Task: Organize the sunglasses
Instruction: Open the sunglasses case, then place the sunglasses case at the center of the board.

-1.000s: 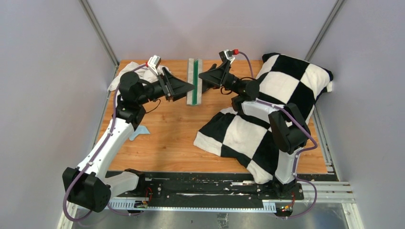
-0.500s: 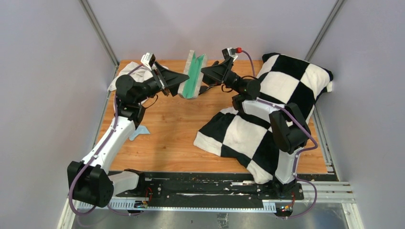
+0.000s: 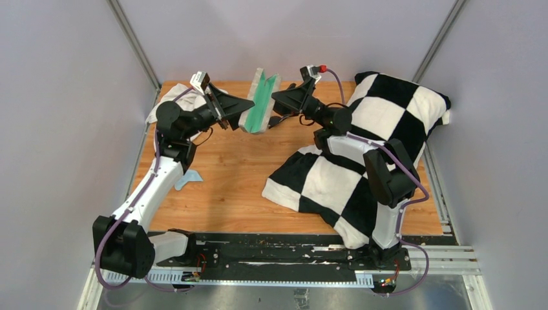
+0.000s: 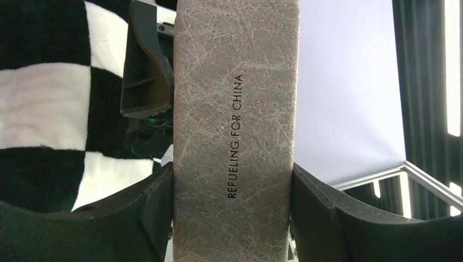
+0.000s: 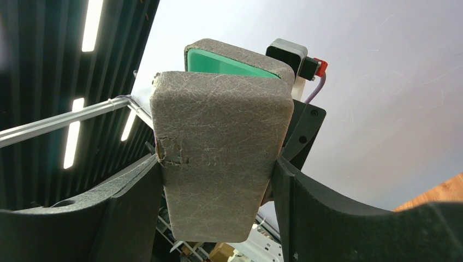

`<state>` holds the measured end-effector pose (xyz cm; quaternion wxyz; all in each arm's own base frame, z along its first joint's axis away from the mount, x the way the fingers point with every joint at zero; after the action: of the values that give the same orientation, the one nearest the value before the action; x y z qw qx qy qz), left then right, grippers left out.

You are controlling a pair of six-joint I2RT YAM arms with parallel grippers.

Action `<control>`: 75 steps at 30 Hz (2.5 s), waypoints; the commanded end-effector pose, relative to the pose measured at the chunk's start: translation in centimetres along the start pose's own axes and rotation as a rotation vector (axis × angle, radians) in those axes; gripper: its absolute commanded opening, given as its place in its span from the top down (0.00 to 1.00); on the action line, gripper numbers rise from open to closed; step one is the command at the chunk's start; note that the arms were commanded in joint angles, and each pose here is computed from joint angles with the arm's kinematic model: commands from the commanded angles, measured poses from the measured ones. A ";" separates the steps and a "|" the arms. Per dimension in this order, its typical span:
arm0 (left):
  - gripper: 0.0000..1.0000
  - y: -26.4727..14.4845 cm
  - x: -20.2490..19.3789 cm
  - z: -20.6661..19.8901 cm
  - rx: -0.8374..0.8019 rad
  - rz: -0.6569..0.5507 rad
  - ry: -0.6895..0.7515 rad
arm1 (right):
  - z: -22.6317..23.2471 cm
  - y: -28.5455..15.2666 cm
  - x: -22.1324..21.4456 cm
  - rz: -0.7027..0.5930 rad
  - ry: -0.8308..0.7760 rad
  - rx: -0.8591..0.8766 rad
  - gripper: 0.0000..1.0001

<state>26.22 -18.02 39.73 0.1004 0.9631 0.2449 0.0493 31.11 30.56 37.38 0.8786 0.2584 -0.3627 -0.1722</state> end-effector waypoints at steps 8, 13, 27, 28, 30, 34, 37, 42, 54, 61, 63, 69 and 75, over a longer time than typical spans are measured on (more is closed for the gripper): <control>1.00 -1.6 -1.0 -9.0 -0.340 -0.044 0.271 | -5.5 -4.3 -5.5 0.233 0.038 -0.107 0.51; 1.00 -1.8 -1.2 -9.3 -0.376 -0.027 0.253 | -5.4 -4.1 -5.3 0.238 0.017 -0.098 0.52; 1.00 -2.3 -1.6 -10.3 -0.442 -0.012 0.206 | -4.4 -3.5 -5.4 0.380 -0.111 0.004 0.56; 1.00 -2.3 -1.5 -10.4 -0.443 -0.011 0.202 | -4.4 -3.5 -5.4 0.389 -0.118 0.008 0.56; 1.00 -2.3 -1.5 -10.7 -0.448 -0.010 0.197 | -4.5 -3.5 -5.5 0.413 -0.130 0.021 0.56; 1.00 -2.3 -1.6 -11.4 -0.454 -0.006 0.191 | -5.1 -3.7 -5.4 0.440 -0.145 0.028 0.54; 1.00 -2.3 -1.7 -11.7 -0.440 -0.014 0.203 | -5.8 -3.9 -4.9 0.426 -0.139 0.014 0.46; 1.00 -2.0 -1.2 -10.6 -0.310 -0.074 0.255 | -5.7 -4.3 -4.4 0.411 -0.137 -0.001 0.24; 1.00 -5.0 4.4 -1.0 0.288 -0.404 0.360 | -6.0 -12.3 -6.0 0.462 -0.037 -0.334 0.23; 1.00 -5.5 6.5 7.1 0.447 -0.318 0.447 | -6.0 -16.6 -7.8 0.836 -0.273 -0.866 0.25; 1.00 -5.5 7.1 9.8 0.492 -0.253 0.455 | -5.8 -17.3 -7.6 0.857 -0.303 -0.933 0.25; 1.00 -6.1 8.3 15.4 0.675 -0.034 0.467 | -7.0 -16.7 -7.8 0.853 -0.315 -1.023 0.25; 1.00 -5.9 10.5 20.0 0.702 -0.057 0.451 | -10.0 -16.7 -9.8 0.892 -0.323 -1.142 0.26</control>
<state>33.89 -11.27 20.12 -0.3011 0.8979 0.2969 0.1223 29.66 24.74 18.09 0.8196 -0.3833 -0.4258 -0.0010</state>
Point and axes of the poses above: each gripper's point midway between its finger pads, its own y axis out along the fingers, its own z axis along the line the jaws close on, x = y × z, the point moved 5 cm from there along -y, back along the fingers, and after that the axes turned 15 degrees about -y, right-handed, at the moved point
